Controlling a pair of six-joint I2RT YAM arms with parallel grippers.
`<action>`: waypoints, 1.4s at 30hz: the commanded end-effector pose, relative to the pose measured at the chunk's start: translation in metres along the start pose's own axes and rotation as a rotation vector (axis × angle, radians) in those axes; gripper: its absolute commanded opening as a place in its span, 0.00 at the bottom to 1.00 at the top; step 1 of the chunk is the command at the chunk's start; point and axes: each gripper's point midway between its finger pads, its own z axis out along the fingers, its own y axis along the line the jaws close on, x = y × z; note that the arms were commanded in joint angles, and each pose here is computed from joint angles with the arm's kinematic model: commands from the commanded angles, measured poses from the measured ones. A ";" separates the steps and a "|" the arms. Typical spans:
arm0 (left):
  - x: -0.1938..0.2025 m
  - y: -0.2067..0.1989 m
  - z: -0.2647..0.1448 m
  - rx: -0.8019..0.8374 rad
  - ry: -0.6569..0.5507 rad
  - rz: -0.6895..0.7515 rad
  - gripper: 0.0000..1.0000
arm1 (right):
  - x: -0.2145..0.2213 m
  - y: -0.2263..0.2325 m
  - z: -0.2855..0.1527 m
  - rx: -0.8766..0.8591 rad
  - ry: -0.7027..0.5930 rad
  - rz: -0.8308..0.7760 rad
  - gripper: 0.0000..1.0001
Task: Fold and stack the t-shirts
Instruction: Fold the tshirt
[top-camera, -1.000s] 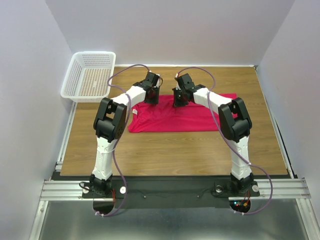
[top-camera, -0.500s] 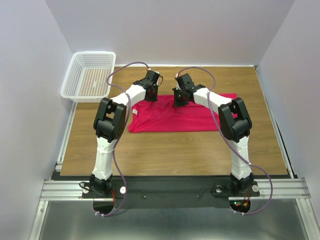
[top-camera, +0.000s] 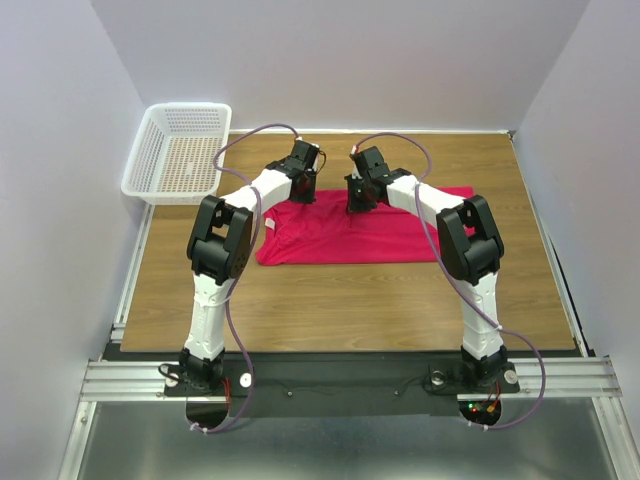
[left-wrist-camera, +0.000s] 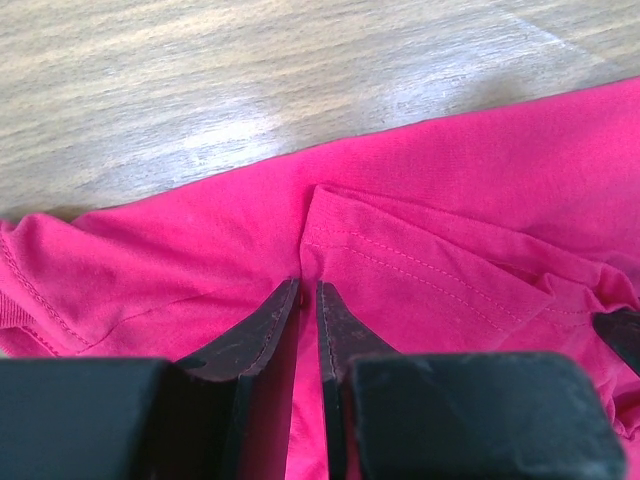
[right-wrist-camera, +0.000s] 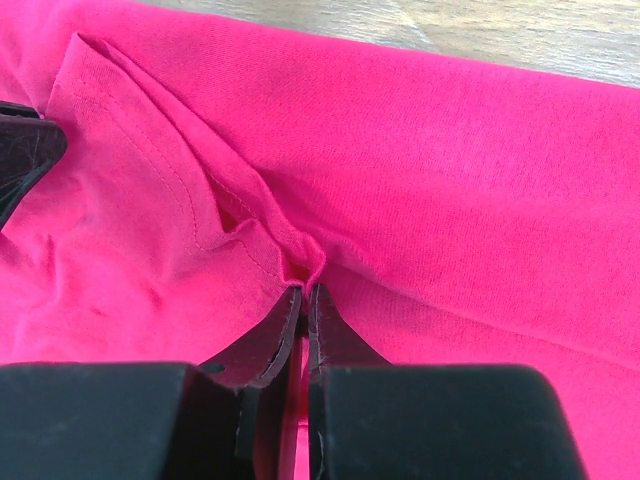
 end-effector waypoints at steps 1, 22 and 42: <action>-0.026 -0.004 -0.021 0.009 -0.061 0.001 0.25 | -0.040 0.012 -0.024 -0.026 -0.114 -0.017 0.01; -0.052 0.006 -0.041 -0.041 -0.136 0.030 0.00 | -0.056 0.002 -0.031 0.009 -0.155 -0.017 0.01; -0.060 0.015 -0.038 -0.075 -0.197 0.013 0.13 | -0.041 -0.014 -0.013 0.038 -0.111 0.022 0.11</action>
